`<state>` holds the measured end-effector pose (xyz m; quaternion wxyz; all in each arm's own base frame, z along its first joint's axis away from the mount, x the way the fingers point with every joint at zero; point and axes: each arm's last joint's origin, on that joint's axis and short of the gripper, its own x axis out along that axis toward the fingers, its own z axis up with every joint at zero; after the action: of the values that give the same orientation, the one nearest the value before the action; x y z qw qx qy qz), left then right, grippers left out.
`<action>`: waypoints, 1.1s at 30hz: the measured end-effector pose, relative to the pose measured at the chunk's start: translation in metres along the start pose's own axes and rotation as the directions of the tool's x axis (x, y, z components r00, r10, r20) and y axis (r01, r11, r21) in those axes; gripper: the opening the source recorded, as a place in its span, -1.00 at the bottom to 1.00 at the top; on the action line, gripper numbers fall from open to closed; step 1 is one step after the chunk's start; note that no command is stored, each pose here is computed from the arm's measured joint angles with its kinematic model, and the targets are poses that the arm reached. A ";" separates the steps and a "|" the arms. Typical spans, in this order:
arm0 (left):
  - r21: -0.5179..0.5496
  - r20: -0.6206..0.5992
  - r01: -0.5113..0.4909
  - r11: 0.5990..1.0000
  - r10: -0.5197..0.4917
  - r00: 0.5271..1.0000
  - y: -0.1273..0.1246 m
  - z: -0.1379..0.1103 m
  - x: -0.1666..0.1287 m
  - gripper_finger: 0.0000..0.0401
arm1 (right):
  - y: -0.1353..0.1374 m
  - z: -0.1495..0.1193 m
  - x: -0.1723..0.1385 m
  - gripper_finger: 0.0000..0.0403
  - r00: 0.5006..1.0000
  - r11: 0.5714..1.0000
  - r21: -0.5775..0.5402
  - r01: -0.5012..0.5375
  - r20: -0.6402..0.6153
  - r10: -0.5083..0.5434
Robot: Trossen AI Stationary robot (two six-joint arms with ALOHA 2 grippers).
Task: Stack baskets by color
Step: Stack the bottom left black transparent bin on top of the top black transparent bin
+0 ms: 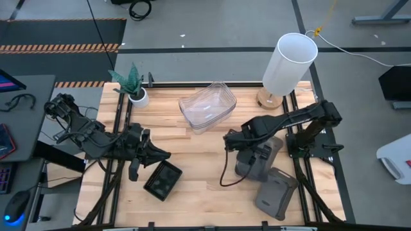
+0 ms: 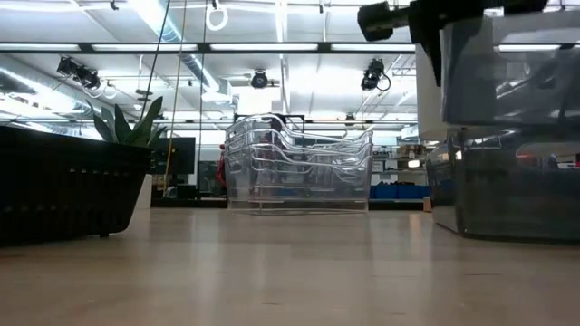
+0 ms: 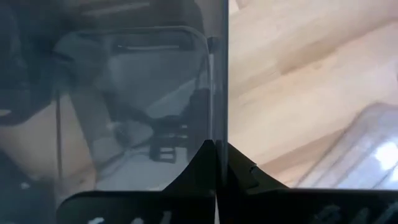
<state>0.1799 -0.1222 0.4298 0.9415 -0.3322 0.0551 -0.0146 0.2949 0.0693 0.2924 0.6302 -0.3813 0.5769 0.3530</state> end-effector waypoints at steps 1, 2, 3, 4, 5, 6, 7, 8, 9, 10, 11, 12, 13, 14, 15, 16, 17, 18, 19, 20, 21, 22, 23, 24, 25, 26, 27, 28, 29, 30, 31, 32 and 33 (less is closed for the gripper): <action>0.000 0.004 -0.004 1.000 0.004 1.000 0.001 0.001 0.001 -0.90 | 0.001 0.001 0.004 -0.99 1.000 1.000 -0.012 0.000 0.001 0.000; -0.001 0.008 -0.008 1.000 0.008 1.000 0.001 0.002 0.001 -0.90 | 0.002 0.003 0.008 -0.99 1.000 1.000 -0.021 -0.002 0.000 0.002; -0.002 0.013 -0.013 1.000 0.013 1.000 0.002 0.002 0.002 -0.91 | 0.003 0.004 0.011 -0.99 1.000 1.000 -0.029 -0.002 0.000 0.002; -0.003 0.018 -0.019 1.000 0.019 1.000 0.003 0.003 0.003 -0.92 | 0.003 0.006 0.014 -0.98 1.000 0.999 -0.034 -0.003 0.003 0.003; -0.005 0.024 -0.024 1.000 0.024 0.999 0.004 0.004 0.003 -0.93 | 0.004 0.006 0.017 -0.98 1.000 0.999 -0.040 -0.004 0.006 0.004; -0.009 0.031 -0.028 1.000 0.028 0.999 0.005 0.006 0.004 -0.93 | 0.004 0.006 0.020 -0.98 1.000 0.999 -0.047 -0.002 0.010 0.003; -0.012 0.037 -0.030 0.999 0.031 0.999 0.006 0.007 0.005 -0.94 | 0.004 0.007 0.023 -0.98 1.000 0.999 -0.053 0.002 0.014 -0.001; -0.014 0.043 -0.033 0.999 0.033 0.999 0.006 0.008 0.005 -0.94 | 0.003 0.007 0.025 -0.98 1.000 0.999 -0.054 0.005 0.016 -0.004; -0.017 0.048 -0.034 0.999 0.034 0.998 0.007 0.009 0.006 -0.94 | 0.003 0.007 0.027 -0.98 1.000 0.999 -0.054 0.003 0.020 -0.002; -0.020 0.053 -0.035 0.999 0.036 0.998 0.007 0.009 0.006 -0.94 | 0.004 0.007 0.028 -0.98 0.999 0.999 -0.054 -0.004 0.032 0.006; -0.023 0.057 -0.035 0.999 0.036 0.998 0.007 0.010 0.007 -0.93 | 0.004 0.008 0.031 -0.98 0.999 0.998 -0.055 -0.009 0.051 0.012; -0.027 0.064 -0.033 0.999 0.035 0.997 0.008 0.011 0.007 -0.92 | 0.004 0.008 0.034 -0.97 0.997 0.998 -0.055 -0.013 0.070 0.017; -0.031 0.071 -0.031 0.999 0.033 0.997 0.008 0.012 0.007 -0.91 | 0.004 0.009 0.038 -0.96 0.996 0.998 -0.054 -0.016 0.085 0.021; -0.037 0.079 -0.027 0.999 0.030 0.996 0.007 0.013 0.008 -0.90 | 0.004 0.009 0.041 -0.94 0.995 0.998 -0.051 -0.023 0.094 0.028; -0.043 0.087 -0.023 0.999 0.026 0.996 0.007 0.014 0.008 -0.89 | 0.005 0.008 0.045 -0.91 0.994 0.998 -0.050 -0.034 0.099 0.038; -0.044 0.088 -0.021 0.999 0.025 0.996 0.007 0.014 0.008 -0.88 | 0.007 0.007 0.049 -0.88 0.994 0.998 -0.050 -0.045 0.096 0.050; -0.044 0.089 -0.021 0.999 0.025 0.996 0.007 0.014 0.008 -0.87 | 0.009 0.006 0.053 -0.84 0.994 0.997 -0.051 -0.053 0.088 0.057; -0.044 0.088 -0.021 0.999 0.025 0.996 0.007 0.014 0.008 -0.87 | 0.010 0.006 0.058 -0.80 0.995 0.997 -0.051 -0.053 0.084 0.057; -0.044 0.087 -0.021 0.999 0.025 0.996 0.007 0.014 0.008 -0.86 | 0.011 0.006 0.062 -0.75 0.996 0.998 -0.046 -0.049 0.077 0.052; -0.044 0.087 -0.021 0.999 0.025 0.996 0.007 0.014 0.008 -0.86 | 0.012 0.005 0.066 -0.71 0.997 0.998 -0.035 -0.046 0.065 0.048; -0.044 0.087 -0.020 0.999 0.024 0.996 0.007 0.014 0.008 -0.86 | 0.013 0.004 0.069 -0.66 0.997 0.999 -0.024 -0.044 0.058 0.046; -0.044 0.087 -0.020 0.999 0.024 0.996 0.007 0.014 0.008 -0.86 | 0.014 0.003 0.073 -0.60 0.997 0.999 -0.012 -0.045 0.057 0.045; -0.044 0.087 -0.020 0.999 0.024 0.996 0.007 0.014 0.008 -0.86 | 0.014 0.003 0.076 -0.55 0.997 0.999 -0.007 -0.038 0.063 0.038; -0.043 0.087 -0.021 0.999 0.024 0.996 0.007 0.014 0.008 -0.87 | 0.013 0.002 0.077 -0.50 0.997 1.000 -0.004 -0.028 0.069 0.028; -0.044 0.087 -0.020 0.999 0.024 0.996 0.007 0.014 0.008 -0.88 | 0.012 0.002 0.078 -0.45 0.997 1.000 0.000 -0.026 0.077 0.026; -0.044 0.088 -0.021 0.999 0.025 0.996 0.007 0.014 0.008 -0.89 | 0.011 0.002 0.078 -0.40 0.996 1.000 0.009 -0.025 0.083 0.024; -0.044 0.089 -0.022 0.999 0.026 0.996 0.007 0.014 0.008 -0.90 | 0.011 0.002 0.077 -0.35 0.996 0.999 0.028 -0.026 0.086 0.024; -0.044 0.091 -0.025 0.999 0.029 0.995 0.008 0.015 0.008 -0.91 | 0.009 0.003 0.075 -0.31 0.996 0.998 0.051 -0.028 0.090 0.024; -0.045 0.093 -0.028 0.999 0.032 0.995 0.008 0.015 0.009 -0.91 | 0.007 0.005 0.070 -0.27 0.995 0.996 0.081 -0.021 0.100 0.013; -0.045 0.093 -0.028 0.999 0.032 0.995 0.009 0.016 0.009 -0.92 | 0.004 0.007 0.063 -0.23 0.994 0.994 0.109 0.001 0.113 -0.013; -0.045 0.092 -0.025 0.999 0.029 0.995 0.009 0.016 0.009 -0.93 | 0.001 0.009 0.056 -0.20 0.991 0.991 0.136 0.018 0.127 -0.035; -0.040 0.091 -0.021 0.999 0.025 0.996 0.009 0.017 0.008 -0.93 | 0.000 0.009 0.049 -0.17 0.990 0.987 0.159 0.033 0.132 -0.054; -0.032 0.085 -0.013 0.999 0.016 0.996 0.009 0.017 0.008 -0.93 | -0.001 0.010 0.043 -0.15 0.989 0.984 0.174 0.037 0.136 -0.061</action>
<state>0.1896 -0.1045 0.4366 0.9378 -0.3467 0.0173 0.0073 0.3040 0.0779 0.2499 0.7081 -0.3141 0.5497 0.3126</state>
